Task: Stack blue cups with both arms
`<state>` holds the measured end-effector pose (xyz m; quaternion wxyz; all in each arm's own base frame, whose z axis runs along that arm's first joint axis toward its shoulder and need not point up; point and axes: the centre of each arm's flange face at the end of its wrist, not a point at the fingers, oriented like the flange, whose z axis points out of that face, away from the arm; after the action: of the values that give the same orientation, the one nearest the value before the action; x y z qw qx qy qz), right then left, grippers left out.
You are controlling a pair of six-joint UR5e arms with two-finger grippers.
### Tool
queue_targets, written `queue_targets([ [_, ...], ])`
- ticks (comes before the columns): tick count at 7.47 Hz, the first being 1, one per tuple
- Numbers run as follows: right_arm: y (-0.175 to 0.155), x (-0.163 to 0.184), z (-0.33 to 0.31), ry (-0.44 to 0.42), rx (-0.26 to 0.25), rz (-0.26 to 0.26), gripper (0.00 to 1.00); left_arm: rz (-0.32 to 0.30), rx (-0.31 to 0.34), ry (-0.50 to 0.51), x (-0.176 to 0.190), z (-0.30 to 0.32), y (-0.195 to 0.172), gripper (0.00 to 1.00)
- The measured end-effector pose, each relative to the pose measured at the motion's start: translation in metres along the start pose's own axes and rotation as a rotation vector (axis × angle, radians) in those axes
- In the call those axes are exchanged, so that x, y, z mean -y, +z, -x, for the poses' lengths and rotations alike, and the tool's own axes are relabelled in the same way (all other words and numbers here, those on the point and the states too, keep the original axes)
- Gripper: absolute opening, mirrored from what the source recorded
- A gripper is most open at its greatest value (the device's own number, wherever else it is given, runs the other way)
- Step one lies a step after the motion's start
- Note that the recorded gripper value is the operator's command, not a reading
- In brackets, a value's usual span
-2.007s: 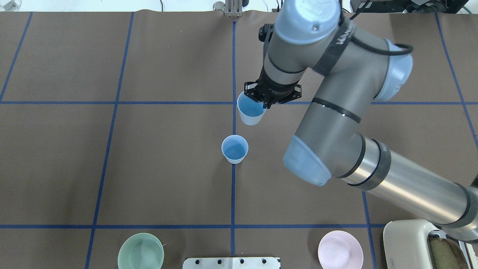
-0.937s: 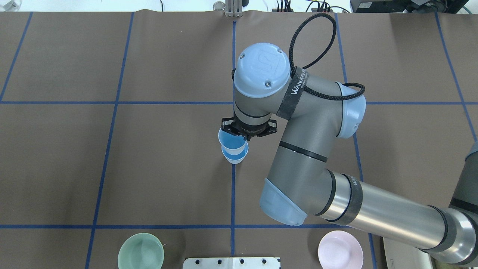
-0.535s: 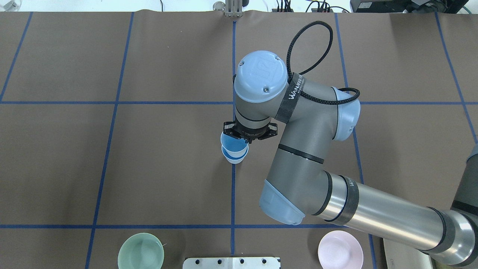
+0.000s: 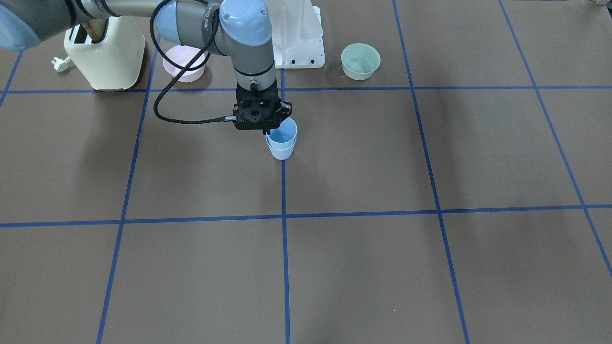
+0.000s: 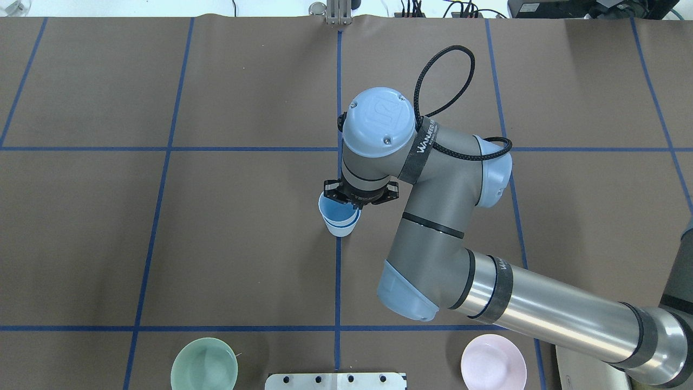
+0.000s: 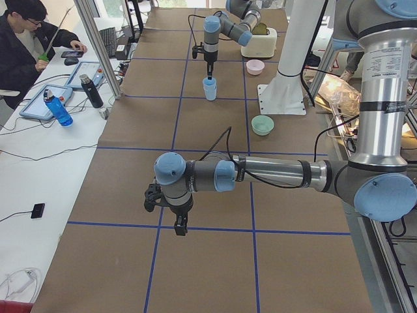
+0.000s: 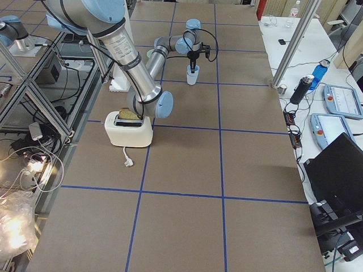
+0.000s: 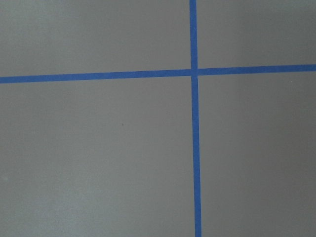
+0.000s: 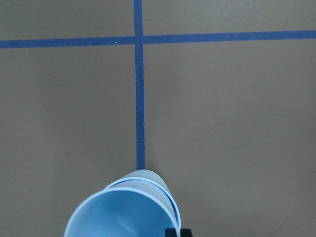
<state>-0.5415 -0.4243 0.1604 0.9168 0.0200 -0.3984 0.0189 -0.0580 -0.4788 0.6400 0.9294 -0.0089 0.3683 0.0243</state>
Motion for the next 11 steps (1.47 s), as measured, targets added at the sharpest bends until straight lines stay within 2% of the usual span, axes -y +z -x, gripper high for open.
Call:
queue_targets([
  [2,0.001,0.001,-0.001,-0.002,0.005,-0.007,0.99,0.001,0.000,0.001,0.000,0.000,0.000,0.99],
  [4,-0.015,0.010,-0.003,0.004,0.023,-0.030,1.00,0.001,-0.002,0.000,0.000,0.000,0.001,0.99],
  [6,-0.045,0.053,-0.027,0.019,0.034,-0.076,1.00,0.001,-0.007,-0.003,0.000,-0.001,0.000,0.99],
  [7,-0.065,0.089,-0.059,-0.005,0.032,-0.086,1.00,0.000,-0.007,-0.003,0.000,-0.002,0.000,0.99],
  [9,-0.105,0.172,-0.182,-0.128,0.012,-0.076,1.00,0.000,-0.007,0.001,0.001,-0.002,0.000,0.99],
  [11,-0.126,0.238,-0.351,-0.245,-0.066,-0.063,1.00,-0.002,-0.006,0.005,0.002,-0.002,-0.001,0.99],
])
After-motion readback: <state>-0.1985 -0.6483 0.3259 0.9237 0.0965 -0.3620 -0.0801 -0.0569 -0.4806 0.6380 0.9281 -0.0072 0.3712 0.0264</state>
